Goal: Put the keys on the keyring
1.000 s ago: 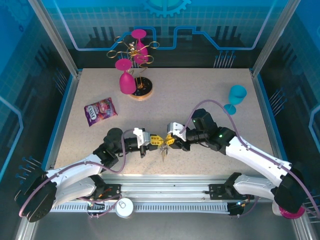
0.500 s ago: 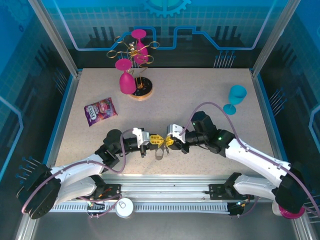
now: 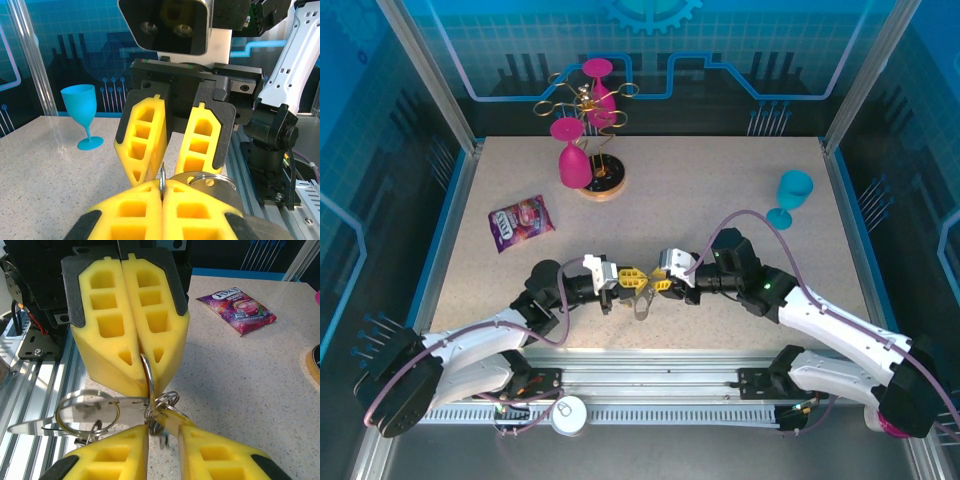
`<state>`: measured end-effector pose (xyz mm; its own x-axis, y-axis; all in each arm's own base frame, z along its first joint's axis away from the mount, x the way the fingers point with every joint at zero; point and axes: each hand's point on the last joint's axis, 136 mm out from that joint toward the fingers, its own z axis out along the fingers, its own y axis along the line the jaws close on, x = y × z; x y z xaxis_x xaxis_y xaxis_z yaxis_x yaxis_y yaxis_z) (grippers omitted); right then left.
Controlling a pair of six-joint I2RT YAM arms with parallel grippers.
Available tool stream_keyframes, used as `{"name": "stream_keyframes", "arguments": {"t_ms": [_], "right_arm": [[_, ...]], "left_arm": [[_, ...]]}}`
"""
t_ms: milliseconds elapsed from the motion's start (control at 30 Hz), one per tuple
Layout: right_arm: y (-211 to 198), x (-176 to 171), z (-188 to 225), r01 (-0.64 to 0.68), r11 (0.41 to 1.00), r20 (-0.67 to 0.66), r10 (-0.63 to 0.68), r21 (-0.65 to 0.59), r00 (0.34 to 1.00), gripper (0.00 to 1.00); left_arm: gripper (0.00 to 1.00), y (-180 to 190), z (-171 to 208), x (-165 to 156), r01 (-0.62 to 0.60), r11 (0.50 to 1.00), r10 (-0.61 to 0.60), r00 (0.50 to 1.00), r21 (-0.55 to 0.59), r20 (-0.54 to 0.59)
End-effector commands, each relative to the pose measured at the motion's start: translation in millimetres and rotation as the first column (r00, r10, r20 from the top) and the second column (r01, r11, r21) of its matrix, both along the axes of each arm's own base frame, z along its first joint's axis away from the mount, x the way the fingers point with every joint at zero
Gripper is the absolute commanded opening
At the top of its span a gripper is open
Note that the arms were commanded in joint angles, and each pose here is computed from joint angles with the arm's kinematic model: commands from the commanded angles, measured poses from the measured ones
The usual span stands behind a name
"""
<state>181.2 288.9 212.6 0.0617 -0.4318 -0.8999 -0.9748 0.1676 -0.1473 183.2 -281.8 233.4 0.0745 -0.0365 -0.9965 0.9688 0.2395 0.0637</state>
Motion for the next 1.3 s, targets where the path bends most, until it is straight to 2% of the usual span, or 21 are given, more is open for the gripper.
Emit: {"name": "stream_keyframes", "arguments": {"t_ms": [0,233,467,600,833,1100,1267], "right_arm": [[7,-4,11,-0.019,0.999,0.038,0.017,0.045,0.999,0.23],[12,-6,13,-0.023,0.998,0.080,0.018,0.066,0.997,0.22],[13,-8,14,-0.023,0.998,0.111,0.018,0.050,0.994,0.06],[18,-11,16,-0.032,0.999,0.144,0.026,0.039,0.989,0.03],[26,-15,18,-0.027,0.999,0.272,0.038,-0.047,0.962,0.00],[28,-7,10,0.037,0.988,0.355,0.020,-0.153,0.934,0.00],[26,-10,15,0.035,0.991,0.369,0.017,-0.132,0.929,0.00]], "left_arm": [[0.00,1,10,-1,0.004,0.999,-0.003,1.000,-0.041,0.025],[0.00,1,13,0,0.002,0.999,-0.001,1.000,-0.054,0.024],[0.00,3,17,5,-0.020,0.997,0.022,0.999,-0.081,0.023],[0.00,4,17,17,-0.085,0.993,0.086,0.996,-0.086,0.009],[0.00,9,10,36,-0.193,0.981,0.193,0.981,-0.024,0.001],[0.00,5,16,20,-0.103,0.993,0.103,0.995,-0.057,-0.003],[0.00,7,15,20,-0.115,0.992,0.116,0.993,-0.059,0.002]]}}
